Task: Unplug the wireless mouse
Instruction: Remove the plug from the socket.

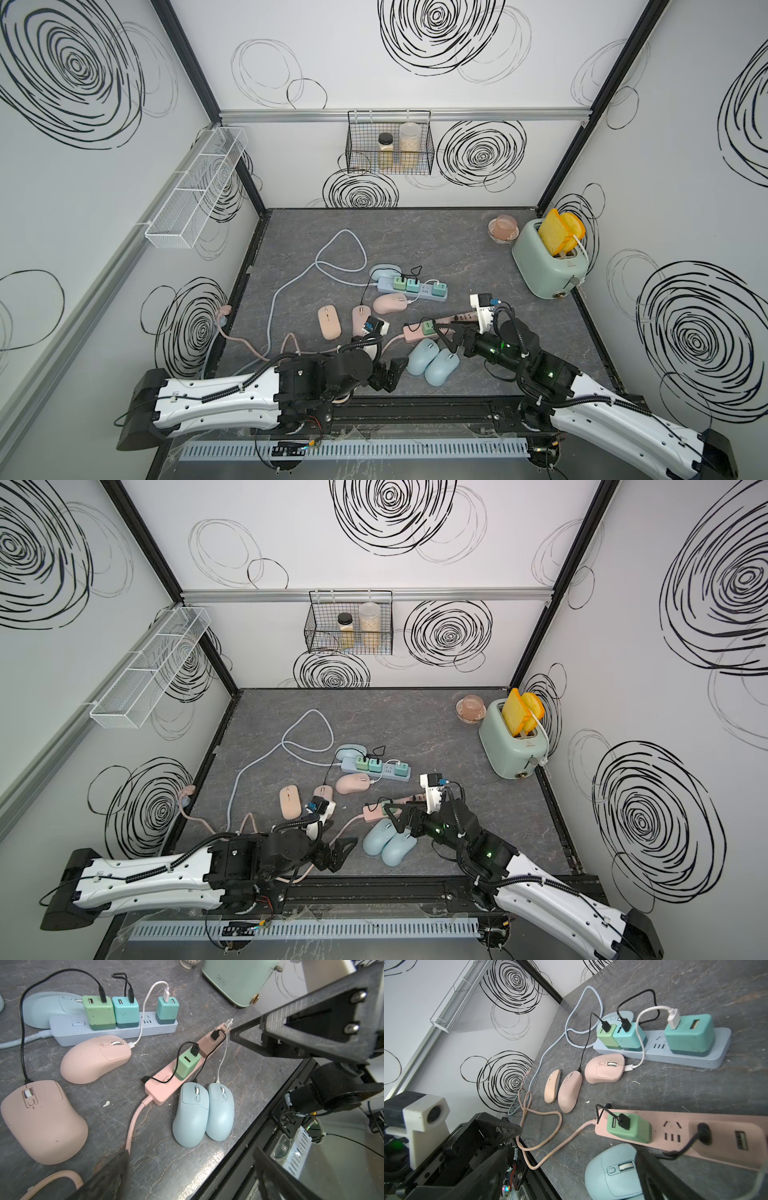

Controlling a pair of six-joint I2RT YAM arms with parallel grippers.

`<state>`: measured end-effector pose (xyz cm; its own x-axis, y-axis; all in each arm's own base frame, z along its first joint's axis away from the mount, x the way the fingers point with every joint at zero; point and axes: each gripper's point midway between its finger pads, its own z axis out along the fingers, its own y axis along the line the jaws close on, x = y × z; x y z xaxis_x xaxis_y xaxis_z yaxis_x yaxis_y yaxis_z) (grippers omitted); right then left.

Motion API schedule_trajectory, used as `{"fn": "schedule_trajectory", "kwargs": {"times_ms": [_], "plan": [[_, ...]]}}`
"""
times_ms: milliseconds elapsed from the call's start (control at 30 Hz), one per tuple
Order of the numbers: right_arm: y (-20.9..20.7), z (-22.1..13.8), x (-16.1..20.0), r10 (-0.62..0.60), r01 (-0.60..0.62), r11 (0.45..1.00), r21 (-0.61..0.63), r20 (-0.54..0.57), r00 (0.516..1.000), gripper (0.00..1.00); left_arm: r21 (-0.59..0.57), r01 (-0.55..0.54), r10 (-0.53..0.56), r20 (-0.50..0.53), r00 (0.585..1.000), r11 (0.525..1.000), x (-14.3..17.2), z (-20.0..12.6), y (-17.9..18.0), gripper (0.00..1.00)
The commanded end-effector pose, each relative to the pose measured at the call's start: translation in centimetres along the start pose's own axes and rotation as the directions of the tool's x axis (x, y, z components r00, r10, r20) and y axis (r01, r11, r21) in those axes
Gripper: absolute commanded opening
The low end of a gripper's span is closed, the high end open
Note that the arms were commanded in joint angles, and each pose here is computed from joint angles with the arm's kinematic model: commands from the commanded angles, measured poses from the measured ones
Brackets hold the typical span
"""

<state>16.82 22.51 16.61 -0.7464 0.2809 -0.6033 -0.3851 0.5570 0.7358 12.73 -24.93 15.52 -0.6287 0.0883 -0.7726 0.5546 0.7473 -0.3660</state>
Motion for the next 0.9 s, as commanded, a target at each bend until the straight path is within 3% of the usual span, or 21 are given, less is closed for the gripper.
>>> {"fn": "schedule_trajectory", "kwargs": {"times_ms": [0,167,567,733,867], "plan": [[0.1,0.1,0.8,-0.017,0.016,0.999,-0.032,-0.025,1.000,0.98,0.008,0.009,-0.010,0.095,0.995,1.000,-2.8,-0.8,-0.9,0.98],[-0.4,0.0,0.6,-0.013,0.013,1.000,-0.010,-0.009,1.000,0.98,0.042,-0.004,-0.001,0.110,0.994,0.999,-3.0,-1.1,-1.4,0.97],[-3.2,-0.2,1.4,0.034,-0.032,0.993,0.114,-0.016,0.999,0.99,-0.002,-0.046,0.046,0.020,0.999,0.999,0.1,1.2,-0.8,0.98],[-4.2,-0.2,1.4,0.042,-0.037,0.984,0.175,-0.023,0.999,0.93,-0.063,-0.025,0.022,-0.045,0.999,0.998,1.0,2.9,1.0,0.98],[-4.8,0.0,1.5,0.041,-0.034,0.979,0.203,-0.033,0.999,0.85,-0.016,-0.001,0.001,-0.037,0.999,1.000,0.5,3.5,0.8,0.98]]}}
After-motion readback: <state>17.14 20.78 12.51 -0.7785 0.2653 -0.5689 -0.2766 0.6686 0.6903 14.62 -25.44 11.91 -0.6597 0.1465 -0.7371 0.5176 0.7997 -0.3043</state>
